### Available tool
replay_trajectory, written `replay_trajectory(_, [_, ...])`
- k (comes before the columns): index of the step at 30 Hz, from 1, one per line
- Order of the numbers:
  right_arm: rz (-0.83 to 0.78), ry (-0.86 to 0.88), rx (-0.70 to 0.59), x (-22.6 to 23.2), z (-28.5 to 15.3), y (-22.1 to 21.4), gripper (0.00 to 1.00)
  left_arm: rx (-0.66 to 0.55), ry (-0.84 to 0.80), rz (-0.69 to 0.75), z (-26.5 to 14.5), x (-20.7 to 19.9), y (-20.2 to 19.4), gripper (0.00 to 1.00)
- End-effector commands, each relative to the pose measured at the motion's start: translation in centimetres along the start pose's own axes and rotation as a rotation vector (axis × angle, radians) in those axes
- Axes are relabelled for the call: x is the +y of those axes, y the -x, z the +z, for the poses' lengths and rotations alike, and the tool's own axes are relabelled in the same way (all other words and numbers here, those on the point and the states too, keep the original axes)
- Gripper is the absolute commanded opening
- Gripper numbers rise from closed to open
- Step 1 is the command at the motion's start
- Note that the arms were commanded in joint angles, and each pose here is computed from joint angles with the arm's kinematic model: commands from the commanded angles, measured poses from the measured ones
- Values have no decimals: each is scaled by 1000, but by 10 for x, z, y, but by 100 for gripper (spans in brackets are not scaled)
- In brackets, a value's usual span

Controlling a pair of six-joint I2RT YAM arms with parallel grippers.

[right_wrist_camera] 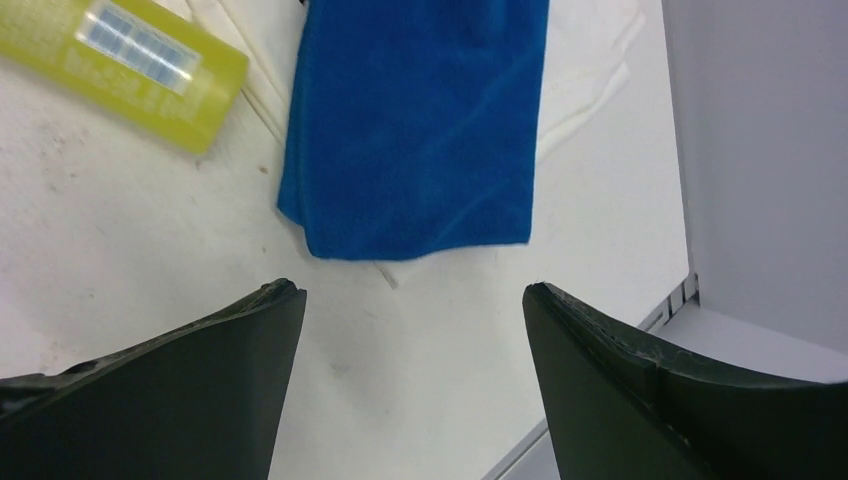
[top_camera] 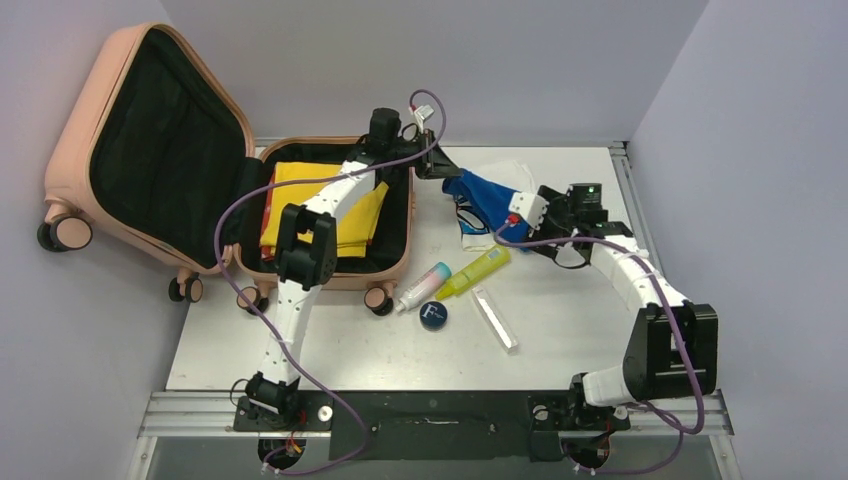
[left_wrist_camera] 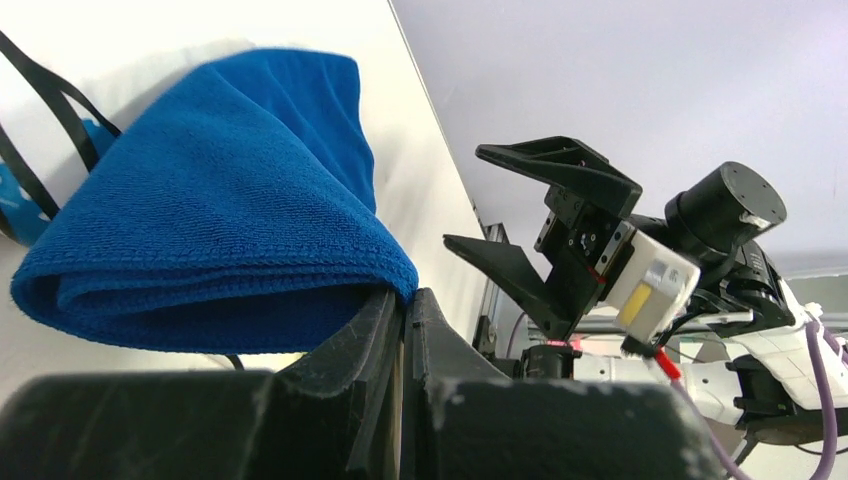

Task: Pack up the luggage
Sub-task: Move the clothes to the center of the board.

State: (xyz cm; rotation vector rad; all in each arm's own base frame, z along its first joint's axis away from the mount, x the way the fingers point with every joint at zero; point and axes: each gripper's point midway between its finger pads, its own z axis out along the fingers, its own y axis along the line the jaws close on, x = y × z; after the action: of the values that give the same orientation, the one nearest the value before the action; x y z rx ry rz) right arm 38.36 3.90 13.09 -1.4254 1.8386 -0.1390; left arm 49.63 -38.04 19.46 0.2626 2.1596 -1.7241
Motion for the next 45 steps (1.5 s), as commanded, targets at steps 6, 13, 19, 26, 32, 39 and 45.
replay_trajectory(6, [6, -92, -83, -3, 44, 49, 85, 24, -26, 59, -4, -29, -5, 0])
replay_trajectory(13, [-31, -170, -107, 3, 82, 88, 86, -25, -42, 44, -13, -29, 13, 0])
replay_trajectory(19, [8, -216, -128, 9, 103, 96, 87, -55, -62, 48, -19, -31, 24, 0])
replay_trajectory(26, [16, -348, -58, -1, 117, 89, 85, -53, -76, 36, -17, -30, 24, 0])
replay_trajectory(32, [7, -340, -29, 3, 124, 81, 64, -57, -85, 32, -17, -32, 25, 0])
replay_trajectory(39, [-8, -389, 30, -7, 111, 71, 40, -59, -89, 30, -18, -32, 26, 0])
replay_trajectory(45, [-30, -367, 52, -18, 94, 66, 5, -66, -100, 31, -20, -35, 29, 0])
